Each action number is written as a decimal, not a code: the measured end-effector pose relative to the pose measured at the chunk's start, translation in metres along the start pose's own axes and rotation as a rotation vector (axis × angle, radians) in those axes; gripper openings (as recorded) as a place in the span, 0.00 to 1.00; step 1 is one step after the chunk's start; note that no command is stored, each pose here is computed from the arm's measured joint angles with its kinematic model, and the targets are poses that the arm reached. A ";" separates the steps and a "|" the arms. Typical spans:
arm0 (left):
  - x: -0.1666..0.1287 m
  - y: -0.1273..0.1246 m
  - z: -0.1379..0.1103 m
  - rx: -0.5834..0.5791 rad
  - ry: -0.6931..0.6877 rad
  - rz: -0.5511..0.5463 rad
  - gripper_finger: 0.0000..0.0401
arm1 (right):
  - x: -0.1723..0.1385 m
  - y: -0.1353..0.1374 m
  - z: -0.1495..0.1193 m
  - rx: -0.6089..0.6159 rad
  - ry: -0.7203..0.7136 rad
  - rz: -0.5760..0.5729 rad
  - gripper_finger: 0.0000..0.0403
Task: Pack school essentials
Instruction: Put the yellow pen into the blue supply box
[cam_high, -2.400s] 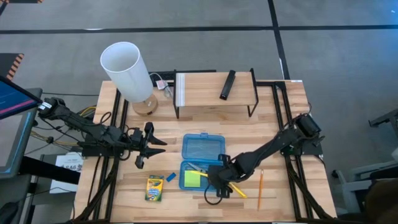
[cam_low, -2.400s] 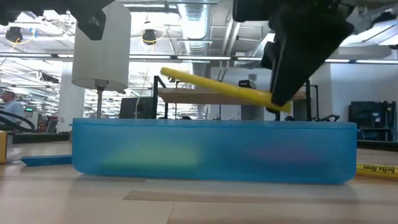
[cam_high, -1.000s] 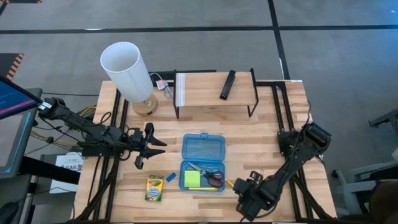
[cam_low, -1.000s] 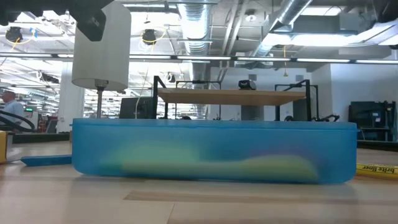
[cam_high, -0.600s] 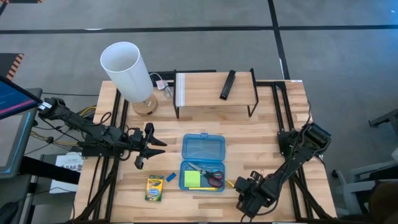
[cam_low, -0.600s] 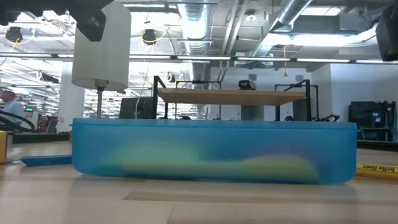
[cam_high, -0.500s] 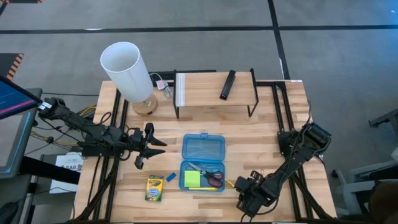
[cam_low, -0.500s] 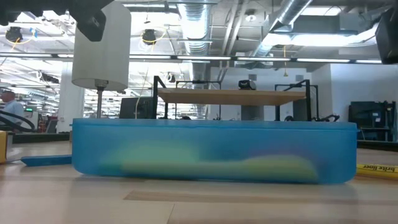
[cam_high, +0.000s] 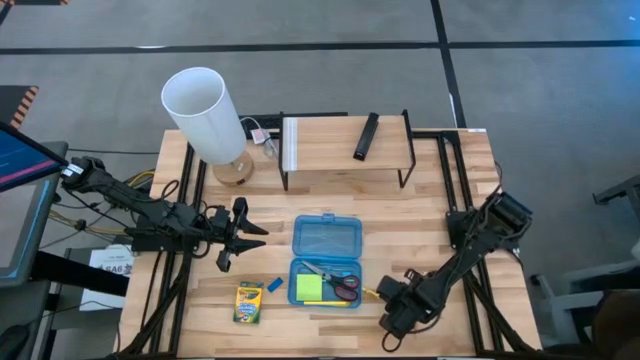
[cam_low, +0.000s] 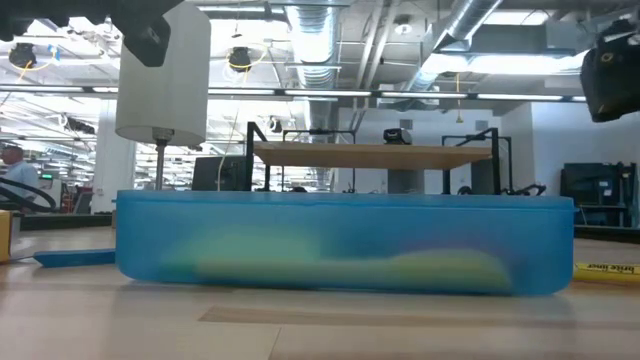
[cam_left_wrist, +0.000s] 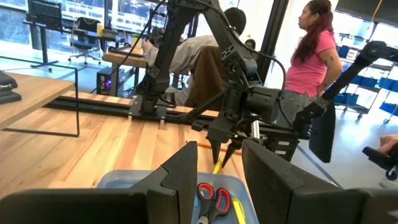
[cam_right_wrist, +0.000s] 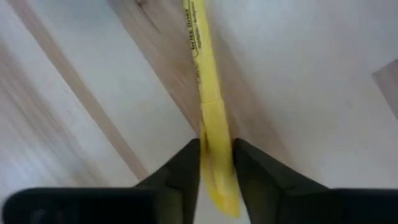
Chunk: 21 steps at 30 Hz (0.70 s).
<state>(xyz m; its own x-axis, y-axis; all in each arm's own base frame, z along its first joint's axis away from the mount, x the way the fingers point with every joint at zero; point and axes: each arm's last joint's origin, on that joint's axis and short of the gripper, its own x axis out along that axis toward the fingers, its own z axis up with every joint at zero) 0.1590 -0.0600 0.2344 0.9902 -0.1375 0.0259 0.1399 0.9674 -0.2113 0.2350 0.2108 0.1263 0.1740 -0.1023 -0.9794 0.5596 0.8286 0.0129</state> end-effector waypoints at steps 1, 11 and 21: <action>0.000 0.000 0.000 0.000 0.000 0.000 0.28 | 0.000 -0.001 0.001 0.000 0.003 -0.003 0.27; 0.000 0.000 -0.001 0.004 0.013 0.003 0.28 | 0.001 -0.006 0.006 -0.016 -0.002 -0.051 0.11; 0.000 0.000 -0.001 0.003 0.013 0.003 0.28 | -0.001 -0.019 0.006 0.024 0.012 -0.182 0.13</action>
<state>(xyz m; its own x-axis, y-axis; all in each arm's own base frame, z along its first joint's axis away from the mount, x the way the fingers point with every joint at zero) 0.1590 -0.0600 0.2330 0.9905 -0.1371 0.0123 0.1367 0.9685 -0.2080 0.2292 0.1916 0.1283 0.0588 -0.2428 -0.9683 0.6000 0.7838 -0.1600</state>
